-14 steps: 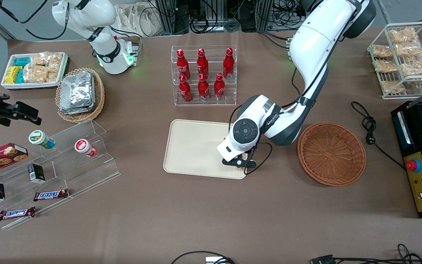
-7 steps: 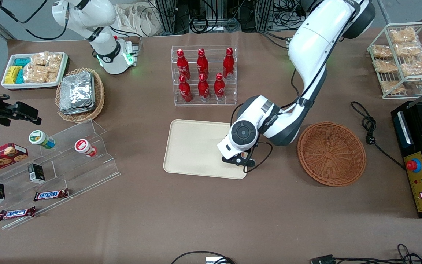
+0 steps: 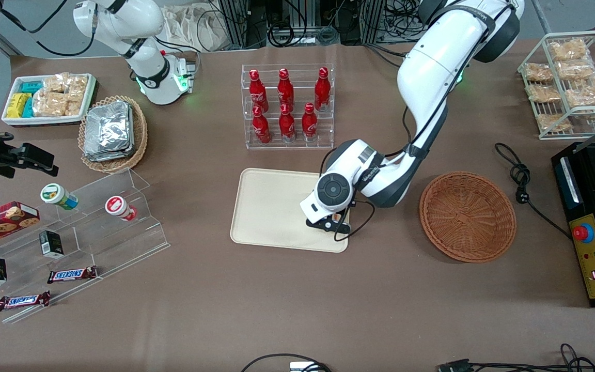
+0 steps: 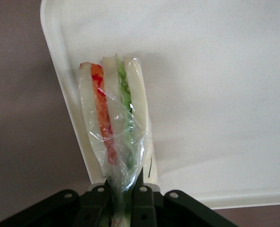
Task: Place sandwich from basket to tray
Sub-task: 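Lower the sandwich onto the tray and open the left gripper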
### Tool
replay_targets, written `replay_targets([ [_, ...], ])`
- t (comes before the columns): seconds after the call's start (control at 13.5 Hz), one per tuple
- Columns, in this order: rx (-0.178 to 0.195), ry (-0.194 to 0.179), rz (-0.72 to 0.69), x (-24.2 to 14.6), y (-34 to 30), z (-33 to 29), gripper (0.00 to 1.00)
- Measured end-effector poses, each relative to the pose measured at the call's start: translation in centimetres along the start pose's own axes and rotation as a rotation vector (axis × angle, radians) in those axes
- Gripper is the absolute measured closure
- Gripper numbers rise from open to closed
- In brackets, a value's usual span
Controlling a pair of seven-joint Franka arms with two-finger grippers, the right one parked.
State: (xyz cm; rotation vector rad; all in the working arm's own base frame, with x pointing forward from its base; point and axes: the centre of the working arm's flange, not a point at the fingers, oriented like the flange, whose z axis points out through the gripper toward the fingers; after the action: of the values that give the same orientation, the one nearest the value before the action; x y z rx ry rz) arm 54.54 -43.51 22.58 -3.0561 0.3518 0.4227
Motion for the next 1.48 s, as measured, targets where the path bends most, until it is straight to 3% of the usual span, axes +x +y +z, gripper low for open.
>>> replay_targets([
  [0.15,0.0,0.002,-0.001,0.1,-0.1,0.1,0.69],
  [0.66,-0.027,0.05,-0.013,0.8,0.0,-1.0,0.01],
  [0.96,-0.047,0.124,-0.045,1.0,-2.2,-7.6,0.0],
  [1.18,-0.041,0.15,-0.112,-0.4,-7.5,-15.3,0.0],
  [1.48,-0.077,0.185,-0.165,-3.0,-16.5,-24.0,0.0],
])
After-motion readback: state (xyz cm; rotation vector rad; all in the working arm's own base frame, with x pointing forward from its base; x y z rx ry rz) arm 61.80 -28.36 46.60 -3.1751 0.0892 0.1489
